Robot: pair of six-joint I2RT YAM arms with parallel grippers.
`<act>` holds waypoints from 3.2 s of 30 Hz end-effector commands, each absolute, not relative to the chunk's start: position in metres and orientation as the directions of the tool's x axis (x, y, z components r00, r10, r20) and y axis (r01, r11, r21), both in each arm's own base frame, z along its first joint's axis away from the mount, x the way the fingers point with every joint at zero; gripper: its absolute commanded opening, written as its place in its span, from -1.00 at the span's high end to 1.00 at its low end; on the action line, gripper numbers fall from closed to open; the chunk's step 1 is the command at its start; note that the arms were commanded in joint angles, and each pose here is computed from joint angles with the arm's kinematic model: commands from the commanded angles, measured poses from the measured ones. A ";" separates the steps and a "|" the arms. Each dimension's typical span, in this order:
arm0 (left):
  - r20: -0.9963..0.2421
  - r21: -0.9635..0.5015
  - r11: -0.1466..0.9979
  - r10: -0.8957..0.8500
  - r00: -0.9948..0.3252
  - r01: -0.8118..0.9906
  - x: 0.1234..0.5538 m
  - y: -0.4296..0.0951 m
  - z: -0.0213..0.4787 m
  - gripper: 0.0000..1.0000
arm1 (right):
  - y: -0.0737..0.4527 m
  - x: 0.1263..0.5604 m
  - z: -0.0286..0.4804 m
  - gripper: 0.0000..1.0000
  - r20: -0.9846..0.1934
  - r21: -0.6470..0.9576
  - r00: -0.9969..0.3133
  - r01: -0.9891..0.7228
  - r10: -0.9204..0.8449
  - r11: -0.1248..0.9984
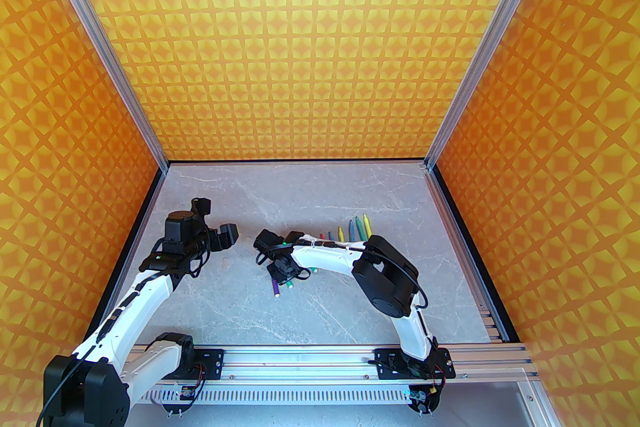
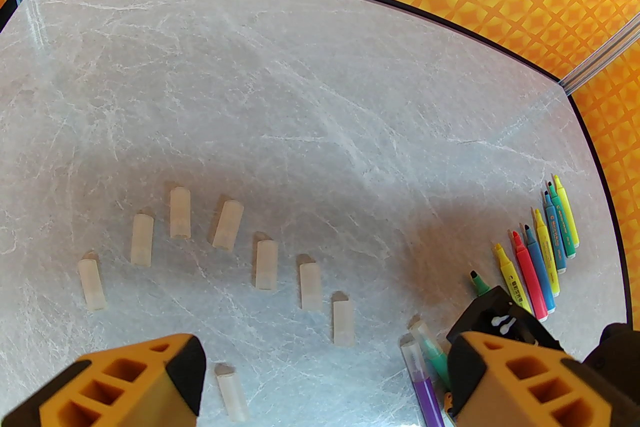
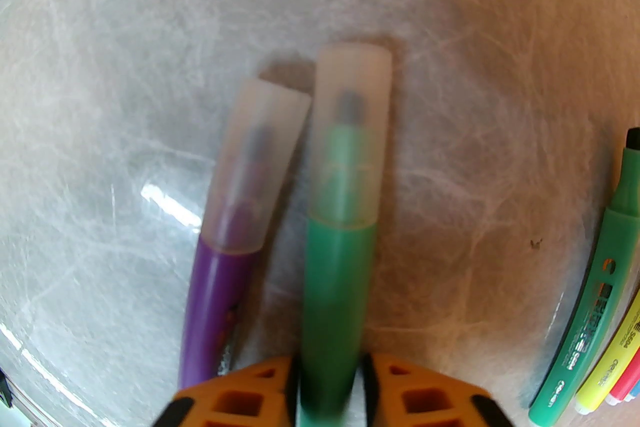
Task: Open the pen caps
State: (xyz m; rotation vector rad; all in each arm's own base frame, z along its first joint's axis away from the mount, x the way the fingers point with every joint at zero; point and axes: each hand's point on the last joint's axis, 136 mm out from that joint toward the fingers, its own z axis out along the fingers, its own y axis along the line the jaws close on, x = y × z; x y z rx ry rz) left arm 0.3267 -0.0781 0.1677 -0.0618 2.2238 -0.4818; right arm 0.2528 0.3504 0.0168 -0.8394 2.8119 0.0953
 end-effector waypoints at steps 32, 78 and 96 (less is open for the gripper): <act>-0.643 -0.696 0.535 -0.170 -0.747 0.478 0.302 -0.178 0.206 -0.59 | 0.388 0.260 0.172 0.98 -0.693 0.279 -0.592 -0.747 -0.411 0.604; -0.622 -0.737 0.448 -0.156 -0.768 0.506 0.299 -0.199 0.228 0.90 | 0.394 0.269 0.176 0.26 -0.772 0.241 -0.515 -0.780 -0.374 0.577; -0.635 -0.731 0.456 -0.182 -0.751 0.507 0.308 -0.196 0.240 1.00 | 0.380 0.255 0.151 0.98 -0.739 0.238 -0.529 -0.784 -0.417 0.573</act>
